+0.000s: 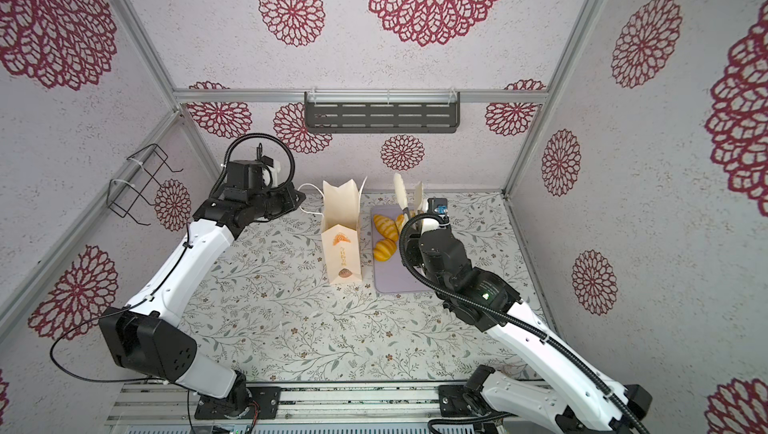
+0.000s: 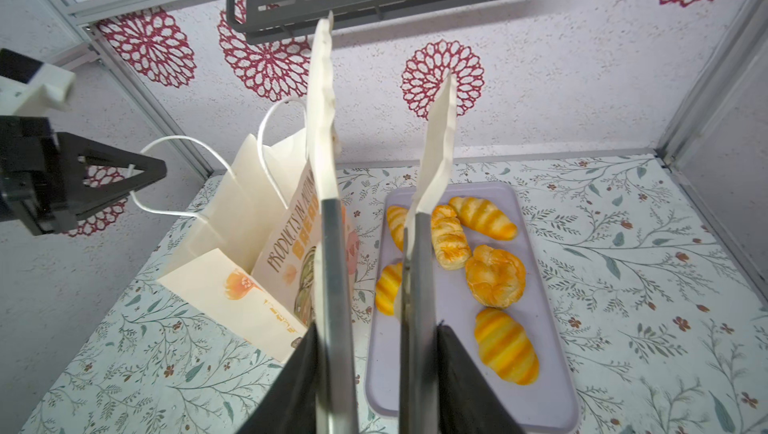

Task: Place the fake bread into the paper bag
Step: 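Move the tongs with the right gripper over the striped yellow bun on the tray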

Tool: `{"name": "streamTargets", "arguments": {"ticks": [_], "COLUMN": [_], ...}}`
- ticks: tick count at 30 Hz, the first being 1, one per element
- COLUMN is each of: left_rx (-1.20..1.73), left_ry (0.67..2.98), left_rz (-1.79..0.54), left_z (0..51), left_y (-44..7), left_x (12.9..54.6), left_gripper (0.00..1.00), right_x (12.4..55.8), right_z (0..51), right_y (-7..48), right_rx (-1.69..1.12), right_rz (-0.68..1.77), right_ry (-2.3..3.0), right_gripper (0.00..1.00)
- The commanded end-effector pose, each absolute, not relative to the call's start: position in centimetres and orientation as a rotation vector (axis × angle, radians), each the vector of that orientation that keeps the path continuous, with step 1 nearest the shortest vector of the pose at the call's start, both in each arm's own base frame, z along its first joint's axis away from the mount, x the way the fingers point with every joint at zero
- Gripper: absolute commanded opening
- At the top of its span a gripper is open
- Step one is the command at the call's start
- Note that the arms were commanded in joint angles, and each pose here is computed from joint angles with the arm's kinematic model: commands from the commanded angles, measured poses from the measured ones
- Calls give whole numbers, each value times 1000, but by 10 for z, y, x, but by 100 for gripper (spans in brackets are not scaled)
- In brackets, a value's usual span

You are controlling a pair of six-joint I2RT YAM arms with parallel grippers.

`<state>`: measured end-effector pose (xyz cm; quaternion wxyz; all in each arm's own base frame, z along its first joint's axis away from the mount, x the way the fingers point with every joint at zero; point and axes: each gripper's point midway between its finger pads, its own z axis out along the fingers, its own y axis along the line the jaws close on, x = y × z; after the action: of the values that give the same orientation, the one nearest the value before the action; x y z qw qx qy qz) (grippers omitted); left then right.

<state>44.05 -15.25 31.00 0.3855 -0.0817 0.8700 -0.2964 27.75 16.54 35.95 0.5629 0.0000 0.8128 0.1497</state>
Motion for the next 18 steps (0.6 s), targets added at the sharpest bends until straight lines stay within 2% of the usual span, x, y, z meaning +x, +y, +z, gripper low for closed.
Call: {"name": "streamTargets", "arguments": {"ticks": [1, 18], "left_rx": [-192, -194], "left_ry": [2188, 2184], "left_rz": [-764, -762], "left_z": [318, 319], "left_y": [-154, -153], "left_x": [437, 436], "left_gripper": [0, 0], "right_x": [278, 279], "right_z": [360, 298], "right_y": [151, 135], "right_rx": [56, 6], "right_rz": [376, 267], "right_ry": [1921, 2132], "right_gripper": [43, 48]}}
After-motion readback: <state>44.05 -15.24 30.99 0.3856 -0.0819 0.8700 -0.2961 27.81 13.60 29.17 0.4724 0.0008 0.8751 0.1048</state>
